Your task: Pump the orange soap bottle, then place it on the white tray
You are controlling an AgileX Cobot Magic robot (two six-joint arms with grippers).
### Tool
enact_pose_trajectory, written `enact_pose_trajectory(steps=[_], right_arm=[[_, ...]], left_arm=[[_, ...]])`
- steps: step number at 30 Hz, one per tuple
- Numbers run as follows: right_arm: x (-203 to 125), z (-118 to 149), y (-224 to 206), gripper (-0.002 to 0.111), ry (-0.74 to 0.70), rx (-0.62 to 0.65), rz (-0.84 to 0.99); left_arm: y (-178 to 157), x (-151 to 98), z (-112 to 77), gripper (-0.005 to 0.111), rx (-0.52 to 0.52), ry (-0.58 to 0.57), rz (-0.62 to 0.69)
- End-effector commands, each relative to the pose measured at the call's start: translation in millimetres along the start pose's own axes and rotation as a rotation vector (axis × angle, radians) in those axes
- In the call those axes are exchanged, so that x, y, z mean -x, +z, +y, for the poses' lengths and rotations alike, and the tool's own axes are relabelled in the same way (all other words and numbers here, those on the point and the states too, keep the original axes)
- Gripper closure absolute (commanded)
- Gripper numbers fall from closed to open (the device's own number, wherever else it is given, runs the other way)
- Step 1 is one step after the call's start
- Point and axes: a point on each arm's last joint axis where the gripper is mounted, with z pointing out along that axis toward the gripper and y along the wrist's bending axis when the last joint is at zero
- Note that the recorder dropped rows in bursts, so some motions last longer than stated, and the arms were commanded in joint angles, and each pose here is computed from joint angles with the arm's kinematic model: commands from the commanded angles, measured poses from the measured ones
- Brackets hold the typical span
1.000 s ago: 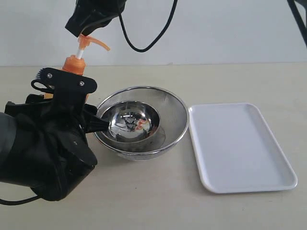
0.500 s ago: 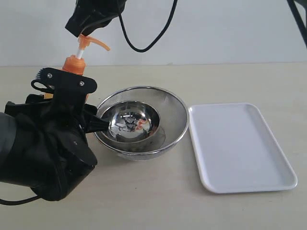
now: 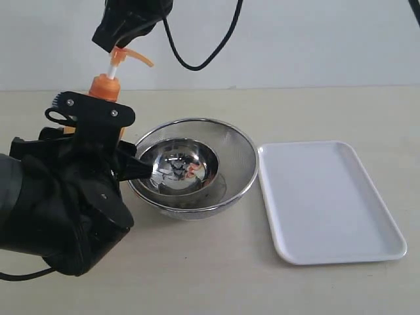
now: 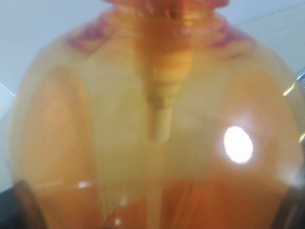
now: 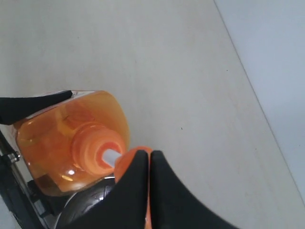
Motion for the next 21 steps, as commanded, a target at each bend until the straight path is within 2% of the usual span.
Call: enact_pose_trajectory(steps=[1,7,12,21], right_arm=[[5.1,0.8,-13.2,0.109,-0.009,-0.029,-0.023],[3.7,-0.1,-8.9,0.109,-0.01,-0.032,-0.016],[2.0,-5.4,-8.2,0.109,-0.02,-0.088,0.001],[1.9,-4.3,-8.1,0.109,-0.009,-0.077,0.001]], left_arm=[[-2.9,11.7,2.1,0.102,0.019,0.006,-0.091],[-2.9,11.7,2.1,0.102,0.019,0.006,-0.091],[-2.9,11.7,2.1,0.102,0.019,0.006,-0.091],[-2.8,10.9,0.6,0.102,0.003,0.006,-0.082]])
